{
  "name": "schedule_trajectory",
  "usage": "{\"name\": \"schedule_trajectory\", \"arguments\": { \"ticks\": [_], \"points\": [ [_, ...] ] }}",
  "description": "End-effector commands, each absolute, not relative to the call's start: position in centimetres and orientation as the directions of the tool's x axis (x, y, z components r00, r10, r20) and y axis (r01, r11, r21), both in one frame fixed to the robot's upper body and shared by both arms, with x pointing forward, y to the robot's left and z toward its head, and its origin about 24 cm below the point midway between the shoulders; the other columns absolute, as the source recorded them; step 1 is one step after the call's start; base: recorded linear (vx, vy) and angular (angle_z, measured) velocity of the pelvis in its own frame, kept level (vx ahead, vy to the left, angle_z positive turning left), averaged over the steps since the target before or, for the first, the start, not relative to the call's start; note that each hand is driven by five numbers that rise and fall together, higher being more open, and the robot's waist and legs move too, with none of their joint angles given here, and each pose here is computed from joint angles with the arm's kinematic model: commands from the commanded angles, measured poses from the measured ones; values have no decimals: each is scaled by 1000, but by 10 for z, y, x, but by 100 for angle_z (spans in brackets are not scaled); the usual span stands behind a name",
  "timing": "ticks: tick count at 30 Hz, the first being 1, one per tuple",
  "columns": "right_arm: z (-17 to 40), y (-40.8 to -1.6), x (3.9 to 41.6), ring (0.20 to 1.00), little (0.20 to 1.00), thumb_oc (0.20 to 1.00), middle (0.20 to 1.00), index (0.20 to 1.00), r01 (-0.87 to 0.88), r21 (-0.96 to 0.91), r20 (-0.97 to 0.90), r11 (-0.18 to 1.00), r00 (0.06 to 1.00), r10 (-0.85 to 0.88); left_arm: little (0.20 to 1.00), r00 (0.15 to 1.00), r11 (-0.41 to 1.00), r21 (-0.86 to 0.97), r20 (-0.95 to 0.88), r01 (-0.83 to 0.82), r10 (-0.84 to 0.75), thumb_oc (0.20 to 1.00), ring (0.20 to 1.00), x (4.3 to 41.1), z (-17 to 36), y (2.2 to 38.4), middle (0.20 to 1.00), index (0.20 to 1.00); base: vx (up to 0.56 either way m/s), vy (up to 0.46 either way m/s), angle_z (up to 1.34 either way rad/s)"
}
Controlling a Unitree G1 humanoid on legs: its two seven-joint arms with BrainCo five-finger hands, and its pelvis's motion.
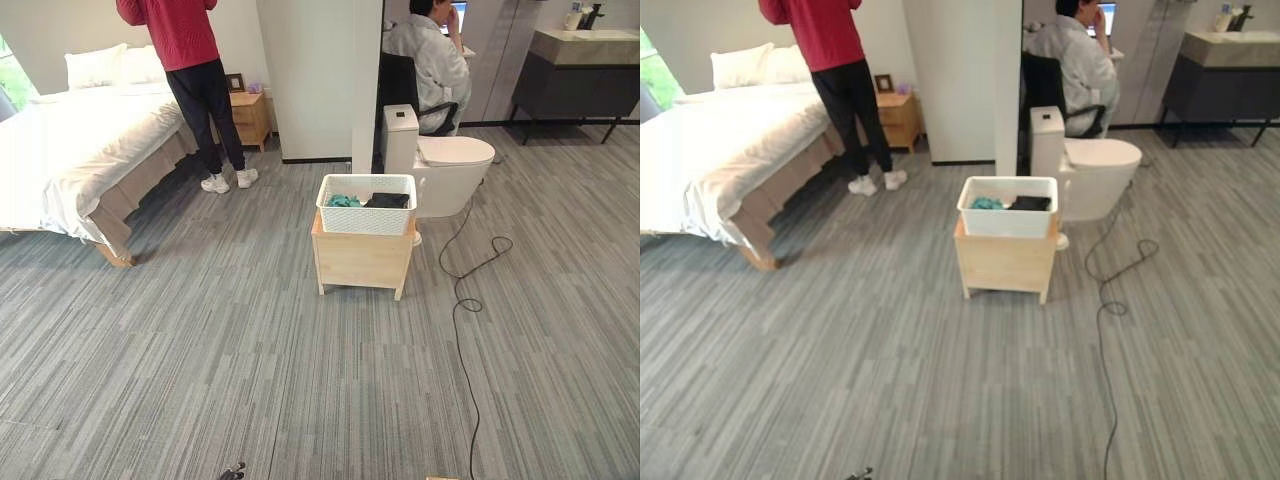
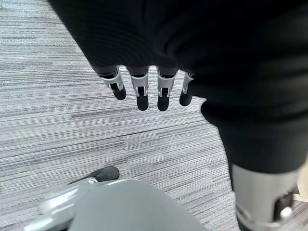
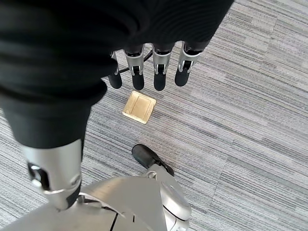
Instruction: Grab the laundry basket,head to the washer,open it,put in the laundry and shut it.
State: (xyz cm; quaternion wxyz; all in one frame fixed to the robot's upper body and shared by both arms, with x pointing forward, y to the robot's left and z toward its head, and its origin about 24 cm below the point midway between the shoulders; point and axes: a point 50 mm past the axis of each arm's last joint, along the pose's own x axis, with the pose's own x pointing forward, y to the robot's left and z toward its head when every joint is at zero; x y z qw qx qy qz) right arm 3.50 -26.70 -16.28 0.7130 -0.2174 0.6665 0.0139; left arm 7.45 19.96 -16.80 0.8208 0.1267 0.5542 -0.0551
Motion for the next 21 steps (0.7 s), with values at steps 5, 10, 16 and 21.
{"name": "schedule_trajectory", "arguments": {
  "ticks": [5,10,16,21],
  "points": [
    [-164,-263,38,1000,1000,1000,1000,1000,-342,-296,-955,892,103,-277,1000,390,955,198,-915,218,101,1000,1000,86,-165,214,1000,1000,9,-42,-3],
    [-162,-268,42,1000,1000,1000,1000,1000,-312,-314,-949,897,117,-292,1000,420,959,203,-902,199,104,1000,1000,94,-163,214,1000,1000,5,-117,-1],
    [-158,-276,52,1000,1000,1000,1000,1000,-249,-353,-934,902,154,-323,1000,458,970,182,-885,162,89,1000,1000,107,-159,213,1000,1000,-6,-227,27],
    [-152,-282,80,1000,1000,1000,1000,1000,-214,-401,-905,891,242,-349,1000,482,980,190,-865,56,140,1000,1000,111,-156,221,1000,1000,171,-44,15]
  ]
}}
